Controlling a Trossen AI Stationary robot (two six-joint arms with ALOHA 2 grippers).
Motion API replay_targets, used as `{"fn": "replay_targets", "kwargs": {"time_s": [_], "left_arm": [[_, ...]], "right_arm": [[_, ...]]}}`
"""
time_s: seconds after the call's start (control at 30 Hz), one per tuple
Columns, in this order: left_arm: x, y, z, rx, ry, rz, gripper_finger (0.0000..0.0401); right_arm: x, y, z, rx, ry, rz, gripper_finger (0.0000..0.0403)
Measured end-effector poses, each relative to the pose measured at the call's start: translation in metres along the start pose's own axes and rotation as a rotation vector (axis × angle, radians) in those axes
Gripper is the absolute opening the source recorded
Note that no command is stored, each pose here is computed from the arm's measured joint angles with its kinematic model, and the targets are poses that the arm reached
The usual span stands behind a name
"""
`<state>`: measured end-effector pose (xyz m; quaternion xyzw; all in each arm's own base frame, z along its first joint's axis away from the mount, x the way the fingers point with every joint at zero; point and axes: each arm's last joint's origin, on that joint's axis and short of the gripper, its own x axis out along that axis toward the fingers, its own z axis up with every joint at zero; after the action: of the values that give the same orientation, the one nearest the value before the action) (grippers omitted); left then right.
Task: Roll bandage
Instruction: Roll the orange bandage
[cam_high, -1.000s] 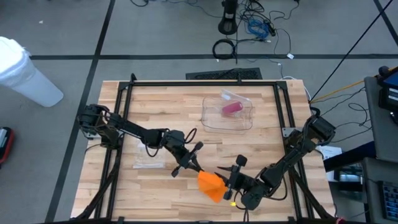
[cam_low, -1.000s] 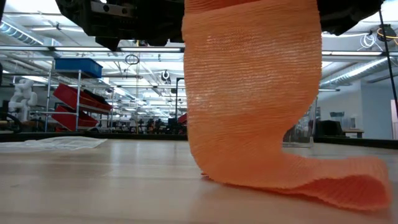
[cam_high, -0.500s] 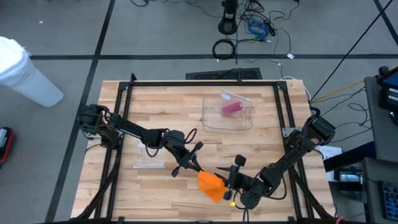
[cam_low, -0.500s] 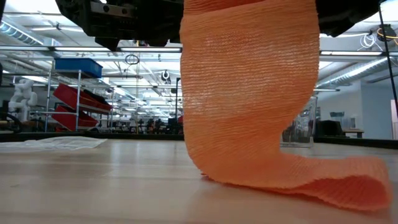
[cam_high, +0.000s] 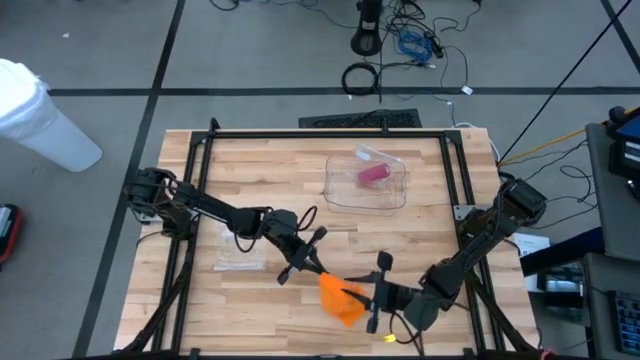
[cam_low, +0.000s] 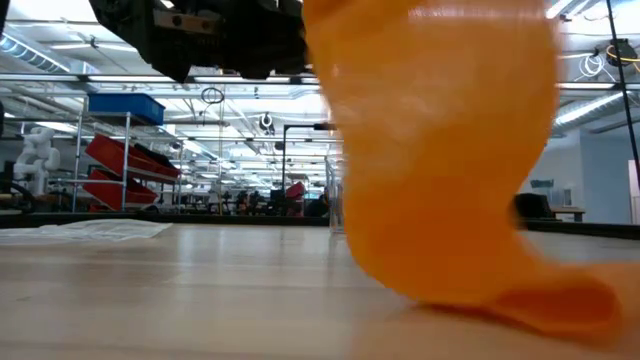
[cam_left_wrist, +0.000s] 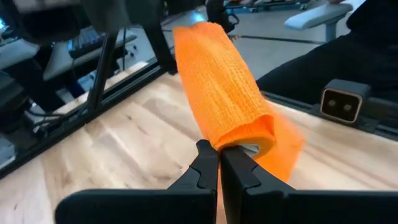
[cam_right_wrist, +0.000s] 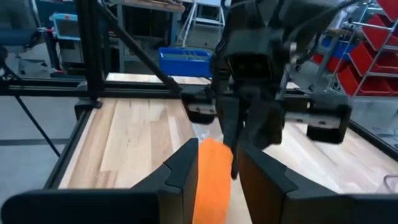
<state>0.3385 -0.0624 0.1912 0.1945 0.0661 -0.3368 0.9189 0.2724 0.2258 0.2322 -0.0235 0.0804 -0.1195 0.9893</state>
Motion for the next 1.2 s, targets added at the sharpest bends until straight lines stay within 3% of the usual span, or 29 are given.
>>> {"fn": "replay_targets", "kwargs": {"time_s": [0.23, 0.37, 0.53, 0.8, 1.0, 1.2], "left_arm": [[0.000, 0.000, 0.000, 0.002, -0.003, 0.000, 0.0000], [0.000, 0.000, 0.000, 0.002, -0.005, -0.003, 0.0000], [0.000, -0.001, 0.000, 0.001, -0.004, -0.009, 0.0000], [0.000, -0.001, -0.001, -0.005, 0.021, 0.005, 0.0000], [0.000, -0.001, -0.001, -0.004, 0.021, 0.007, 0.0000], [0.001, -0.002, -0.001, -0.007, 0.025, 0.001, 0.0000]], "right_arm": [[-0.019, -0.021, 0.030, -0.024, -0.003, -0.004, 0.0100], [-0.030, -0.031, 0.029, -0.066, 0.050, -0.056, 0.0100], [-0.038, -0.042, 0.009, -0.078, 0.125, -0.207, 0.0100], [-0.053, -0.059, -0.048, 0.070, 0.104, -0.300, 0.0100], [-0.046, -0.068, -0.074, 0.225, 0.067, -0.236, 0.0100], [-0.034, -0.065, -0.057, 0.200, 0.015, -0.039, 0.0100]]}}
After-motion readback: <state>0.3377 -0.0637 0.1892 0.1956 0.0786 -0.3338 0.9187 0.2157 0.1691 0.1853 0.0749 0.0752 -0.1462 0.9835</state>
